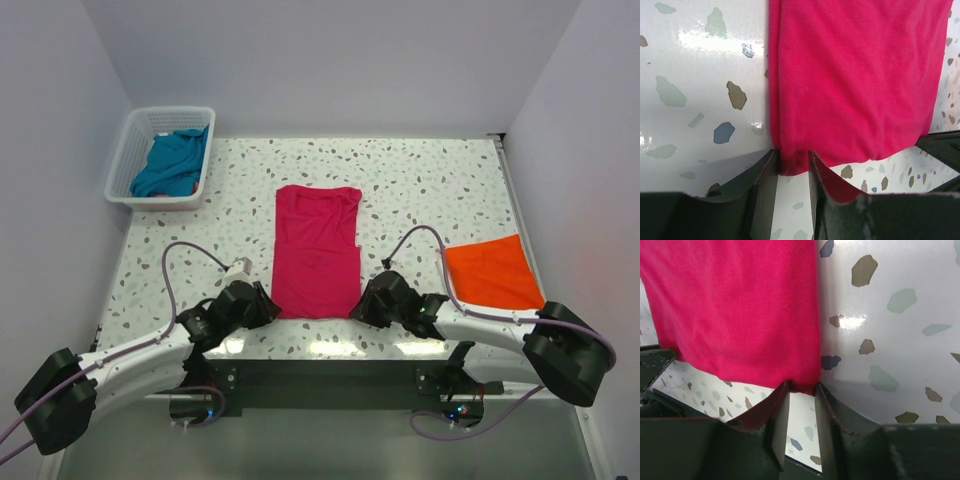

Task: Fold and stack the t-shirts
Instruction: Fold the tshirt

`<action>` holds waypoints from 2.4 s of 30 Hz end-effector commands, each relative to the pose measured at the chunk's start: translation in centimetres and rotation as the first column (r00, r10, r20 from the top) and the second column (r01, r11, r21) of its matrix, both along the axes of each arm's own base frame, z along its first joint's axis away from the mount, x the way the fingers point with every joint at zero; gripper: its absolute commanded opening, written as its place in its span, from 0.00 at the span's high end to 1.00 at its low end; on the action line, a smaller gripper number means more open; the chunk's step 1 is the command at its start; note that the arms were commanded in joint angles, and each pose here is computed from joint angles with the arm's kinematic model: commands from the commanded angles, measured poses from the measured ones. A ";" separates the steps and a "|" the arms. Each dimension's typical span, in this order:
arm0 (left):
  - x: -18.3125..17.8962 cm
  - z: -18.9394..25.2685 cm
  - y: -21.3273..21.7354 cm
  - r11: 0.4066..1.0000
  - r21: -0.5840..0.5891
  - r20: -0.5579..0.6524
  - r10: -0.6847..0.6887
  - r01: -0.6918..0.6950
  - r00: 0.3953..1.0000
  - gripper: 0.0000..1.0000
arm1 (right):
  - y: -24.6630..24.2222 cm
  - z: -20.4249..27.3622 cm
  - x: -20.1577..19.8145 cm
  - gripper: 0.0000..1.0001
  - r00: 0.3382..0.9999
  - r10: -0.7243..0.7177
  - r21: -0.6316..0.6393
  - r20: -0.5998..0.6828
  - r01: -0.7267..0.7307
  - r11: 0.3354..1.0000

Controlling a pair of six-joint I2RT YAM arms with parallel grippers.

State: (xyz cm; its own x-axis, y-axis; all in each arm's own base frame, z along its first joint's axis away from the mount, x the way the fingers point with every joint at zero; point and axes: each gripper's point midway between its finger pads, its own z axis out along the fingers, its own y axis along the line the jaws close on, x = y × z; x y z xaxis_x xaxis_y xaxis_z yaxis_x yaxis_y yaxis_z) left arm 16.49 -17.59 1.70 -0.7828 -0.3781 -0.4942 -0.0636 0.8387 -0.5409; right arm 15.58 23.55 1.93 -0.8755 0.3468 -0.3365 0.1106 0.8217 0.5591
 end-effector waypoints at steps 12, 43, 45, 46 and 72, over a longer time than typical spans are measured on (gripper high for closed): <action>-2.0 -0.8 0.5 0.993 0.065 -0.032 -0.096 0.098 0.995 1.00 | -3.3 -1.0 -1.2 1.00 0.999 0.039 -0.152 0.034 -0.033 0.988; 12.5 16.8 -3.6 0.999 0.036 0.341 -0.005 -0.008 0.940 1.00 | -2.2 16.8 12.3 1.00 0.921 0.075 -0.291 0.382 0.043 0.956; 14.4 18.0 -3.2 0.999 0.026 0.366 0.018 -0.030 0.931 1.00 | -2.5 17.0 14.4 1.00 0.923 0.057 -0.290 0.381 0.060 0.955; 15.1 17.6 -3.3 0.999 0.033 0.357 0.019 -0.034 0.934 1.00 | -2.2 17.0 15.0 1.00 0.926 0.063 -0.280 0.371 0.047 0.959; 39.8 11.4 0.7 0.984 -0.180 0.367 0.065 0.003 0.928 0.40 | -2.4 8.9 40.1 0.50 0.970 -0.012 -0.212 0.243 0.065 0.975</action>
